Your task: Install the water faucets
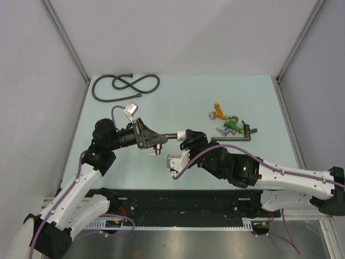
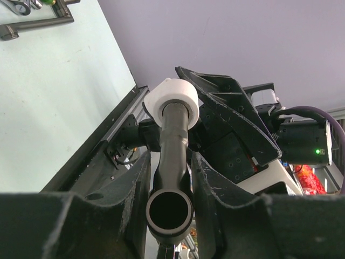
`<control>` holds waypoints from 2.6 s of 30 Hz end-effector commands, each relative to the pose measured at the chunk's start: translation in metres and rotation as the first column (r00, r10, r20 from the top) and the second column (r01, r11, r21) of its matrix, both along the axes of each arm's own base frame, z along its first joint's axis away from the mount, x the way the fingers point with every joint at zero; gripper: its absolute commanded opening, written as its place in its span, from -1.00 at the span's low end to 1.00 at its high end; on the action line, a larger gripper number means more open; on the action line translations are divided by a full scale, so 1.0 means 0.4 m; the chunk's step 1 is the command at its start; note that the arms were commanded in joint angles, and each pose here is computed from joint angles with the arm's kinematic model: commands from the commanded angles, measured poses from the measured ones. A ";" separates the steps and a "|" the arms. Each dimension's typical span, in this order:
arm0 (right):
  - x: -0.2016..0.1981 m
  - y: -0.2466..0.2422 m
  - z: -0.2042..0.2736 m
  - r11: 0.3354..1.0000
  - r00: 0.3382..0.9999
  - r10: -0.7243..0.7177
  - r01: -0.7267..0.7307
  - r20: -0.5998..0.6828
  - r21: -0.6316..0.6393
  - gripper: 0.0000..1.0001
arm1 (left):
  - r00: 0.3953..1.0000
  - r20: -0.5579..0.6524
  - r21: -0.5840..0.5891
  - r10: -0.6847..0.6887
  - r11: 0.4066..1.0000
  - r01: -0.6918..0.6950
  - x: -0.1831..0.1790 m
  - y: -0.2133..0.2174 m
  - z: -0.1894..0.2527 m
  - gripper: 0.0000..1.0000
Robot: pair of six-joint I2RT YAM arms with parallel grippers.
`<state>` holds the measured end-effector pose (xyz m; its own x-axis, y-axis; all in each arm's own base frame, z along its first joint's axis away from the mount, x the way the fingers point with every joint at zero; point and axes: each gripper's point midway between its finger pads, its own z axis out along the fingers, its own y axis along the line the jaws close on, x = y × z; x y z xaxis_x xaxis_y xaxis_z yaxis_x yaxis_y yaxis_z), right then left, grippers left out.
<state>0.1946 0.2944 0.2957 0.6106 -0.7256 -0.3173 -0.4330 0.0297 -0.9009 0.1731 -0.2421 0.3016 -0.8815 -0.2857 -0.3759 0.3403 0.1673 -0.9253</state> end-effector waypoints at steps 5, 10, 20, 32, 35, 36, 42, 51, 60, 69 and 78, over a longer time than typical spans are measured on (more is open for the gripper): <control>-0.040 0.039 0.062 0.994 0.995 0.098 -0.097 -0.014 0.052 -1.00 | 0.996 0.064 -0.058 -0.060 0.996 0.063 -0.026 -0.023 0.061 -0.99; -0.042 0.041 0.054 0.994 0.995 0.098 -0.097 -0.026 0.042 -1.00 | 0.996 0.067 -0.071 -0.064 0.995 0.069 -0.027 -0.030 0.067 -1.00; -0.061 0.046 0.056 0.990 0.988 0.138 -0.135 -0.074 0.052 -1.00 | 0.989 0.096 -0.051 -0.109 0.992 0.115 -0.037 -0.035 0.057 -1.00; -0.088 0.059 0.045 0.983 0.972 0.177 -0.168 -0.157 0.073 -1.00 | 0.977 0.181 -0.017 -0.116 0.992 0.121 -0.035 -0.035 0.039 -1.00; -0.096 0.063 0.039 0.982 0.966 0.187 -0.176 -0.178 0.076 -1.00 | 0.971 0.210 -0.007 -0.117 0.993 0.121 -0.035 -0.034 0.034 -1.00; -0.096 0.063 0.036 0.982 0.965 0.185 -0.173 -0.187 0.079 -1.00 | 0.968 0.221 -0.004 -0.120 0.992 0.124 -0.036 -0.034 0.034 -1.00; -0.112 0.065 0.039 0.977 0.951 0.210 -0.193 -0.226 0.095 -1.00 | 0.945 0.301 0.022 -0.127 0.992 0.127 -0.037 -0.032 0.029 -1.00; -0.124 0.069 0.044 0.970 0.935 0.231 -0.202 -0.270 0.133 -1.00 | 0.921 0.363 0.029 -0.142 0.990 0.141 -0.057 -0.040 0.028 -1.00; -0.142 0.071 0.050 0.959 0.903 0.275 -0.231 -0.330 0.166 -1.00 | 0.836 0.533 0.045 -0.126 0.992 0.121 -0.074 -0.032 0.035 -0.99; -0.157 0.066 0.054 0.951 0.872 0.302 -0.246 -0.385 0.189 -1.00 | 0.742 0.656 0.063 -0.138 0.990 0.129 -0.098 -0.038 0.035 -1.00; -0.186 0.067 0.080 0.928 0.819 0.364 -0.277 -0.443 0.249 -1.00 | 0.645 0.749 0.092 -0.153 0.988 0.128 -0.118 -0.050 0.028 -0.99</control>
